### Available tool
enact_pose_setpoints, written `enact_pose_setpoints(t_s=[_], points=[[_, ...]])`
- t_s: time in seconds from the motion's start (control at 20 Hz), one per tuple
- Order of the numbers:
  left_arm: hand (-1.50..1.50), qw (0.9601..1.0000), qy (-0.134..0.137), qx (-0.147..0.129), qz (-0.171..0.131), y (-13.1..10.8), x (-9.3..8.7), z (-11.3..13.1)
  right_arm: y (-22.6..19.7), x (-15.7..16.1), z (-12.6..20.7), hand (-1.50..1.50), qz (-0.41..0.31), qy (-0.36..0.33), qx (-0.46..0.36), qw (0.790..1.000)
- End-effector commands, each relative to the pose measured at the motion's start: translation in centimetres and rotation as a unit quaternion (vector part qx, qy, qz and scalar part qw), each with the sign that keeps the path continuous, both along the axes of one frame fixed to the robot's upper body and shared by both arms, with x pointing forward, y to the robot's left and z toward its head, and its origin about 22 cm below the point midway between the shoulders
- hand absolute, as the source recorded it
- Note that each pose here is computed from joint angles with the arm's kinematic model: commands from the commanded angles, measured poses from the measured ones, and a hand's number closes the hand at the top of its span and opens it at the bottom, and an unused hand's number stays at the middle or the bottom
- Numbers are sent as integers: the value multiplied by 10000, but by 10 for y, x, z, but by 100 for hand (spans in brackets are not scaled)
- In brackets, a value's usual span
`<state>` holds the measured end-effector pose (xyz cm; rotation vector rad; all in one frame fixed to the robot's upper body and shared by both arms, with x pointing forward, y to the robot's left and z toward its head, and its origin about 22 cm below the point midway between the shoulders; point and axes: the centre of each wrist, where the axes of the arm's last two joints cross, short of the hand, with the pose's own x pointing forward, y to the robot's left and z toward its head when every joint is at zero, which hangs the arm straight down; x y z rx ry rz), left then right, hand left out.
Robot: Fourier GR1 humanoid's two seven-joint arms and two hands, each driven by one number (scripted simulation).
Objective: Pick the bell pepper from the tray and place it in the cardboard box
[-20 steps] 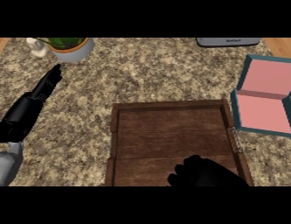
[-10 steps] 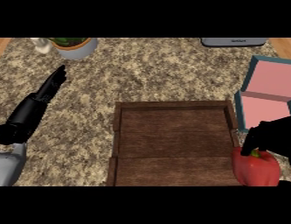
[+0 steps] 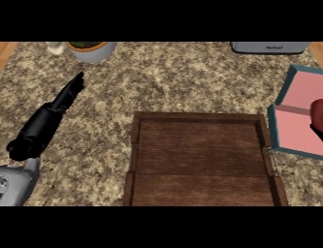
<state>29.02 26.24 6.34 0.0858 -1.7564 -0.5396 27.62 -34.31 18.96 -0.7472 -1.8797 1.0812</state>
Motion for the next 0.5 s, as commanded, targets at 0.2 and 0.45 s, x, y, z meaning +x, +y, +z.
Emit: enact_pose_setpoints(t_s=[0.2, 0.45], points=[[0, 9997, -85, 40, -211, -13, 4, 12, -45, 44, -18, 150, -329, 1475, -1259, 9805], [0, 10000, 37, 18, -71, -2, 21, 0, -68, 68, -13, 150, 18, 1952, -1565, 9682]])
